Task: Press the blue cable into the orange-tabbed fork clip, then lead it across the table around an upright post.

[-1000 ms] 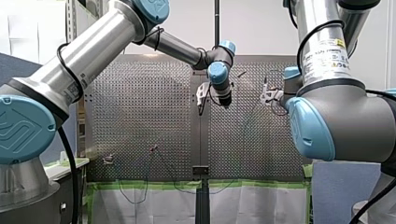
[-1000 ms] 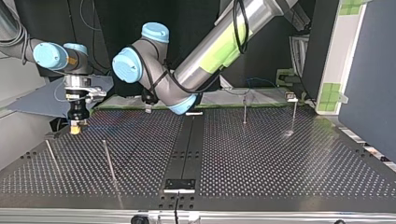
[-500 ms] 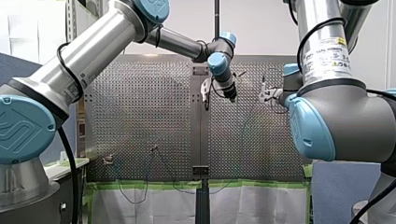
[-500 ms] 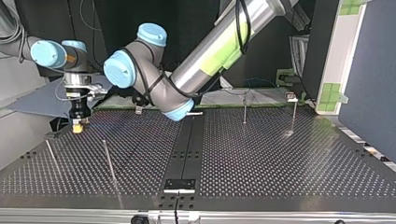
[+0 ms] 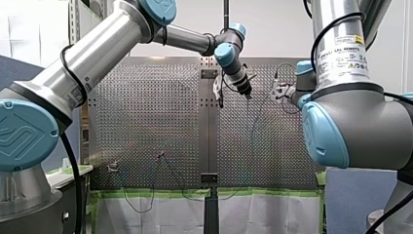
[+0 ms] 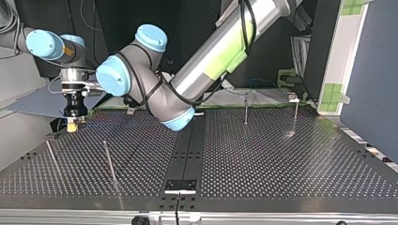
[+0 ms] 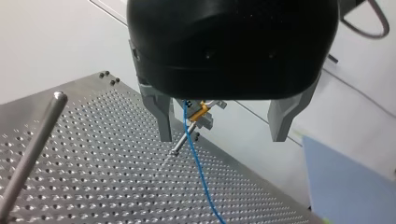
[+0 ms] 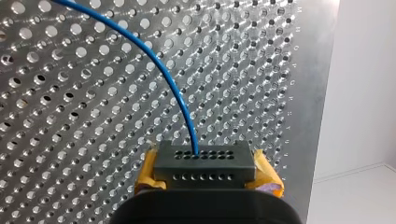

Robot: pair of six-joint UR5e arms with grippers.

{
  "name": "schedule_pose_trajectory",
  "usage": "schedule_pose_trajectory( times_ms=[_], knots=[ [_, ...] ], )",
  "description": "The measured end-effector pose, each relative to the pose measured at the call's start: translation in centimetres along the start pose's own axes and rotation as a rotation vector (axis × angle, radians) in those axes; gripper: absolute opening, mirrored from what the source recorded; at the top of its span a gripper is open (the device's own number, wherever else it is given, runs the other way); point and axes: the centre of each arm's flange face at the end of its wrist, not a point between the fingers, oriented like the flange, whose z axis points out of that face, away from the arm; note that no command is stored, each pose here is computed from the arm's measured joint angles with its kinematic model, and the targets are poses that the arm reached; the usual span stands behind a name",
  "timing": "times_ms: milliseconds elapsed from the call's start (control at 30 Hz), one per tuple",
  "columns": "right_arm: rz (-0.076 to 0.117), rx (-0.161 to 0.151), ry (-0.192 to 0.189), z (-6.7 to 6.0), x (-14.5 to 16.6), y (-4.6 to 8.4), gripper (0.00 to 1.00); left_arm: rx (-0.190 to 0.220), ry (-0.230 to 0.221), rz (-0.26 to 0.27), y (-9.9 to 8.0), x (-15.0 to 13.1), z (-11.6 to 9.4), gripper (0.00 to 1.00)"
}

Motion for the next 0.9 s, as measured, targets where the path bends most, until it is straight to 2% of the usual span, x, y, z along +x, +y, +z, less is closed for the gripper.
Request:
schedule_pose_trajectory(
  times_ms=[267, 433, 533, 667, 900],
  knots=[
    [0.004, 0.008, -0.003, 0.0, -0.1, -0.3, 0.0, 0.013, 0.09, -0.068, 0.7, 0.2, -0.4, 1.0],
    [-0.01, 0.016, -0.025, -0.2, -0.2, -0.9, 0.0, 0.024, 0.135, -0.112, 0.9, 0.2, -0.5, 1.0],
    [-0.023, 0.02, -0.043, -0.5, -0.1, -1.3, 0.0, 0.045, 0.141, -0.14, 0.8, 0.1, -0.4, 1.0],
    [-0.029, 0.027, -0.042, -0.9, 0.6, -2.0, 0.0, 0.07, 0.137, -0.184, 0.9, -0.2, 0.0, 1.0],
    [-0.028, 0.044, -0.021, -1.4, 1.9, -3.1, 0.0, 0.061, 0.126, -0.254, 2.0, -1.0, 0.6, 1.0]
  ],
)
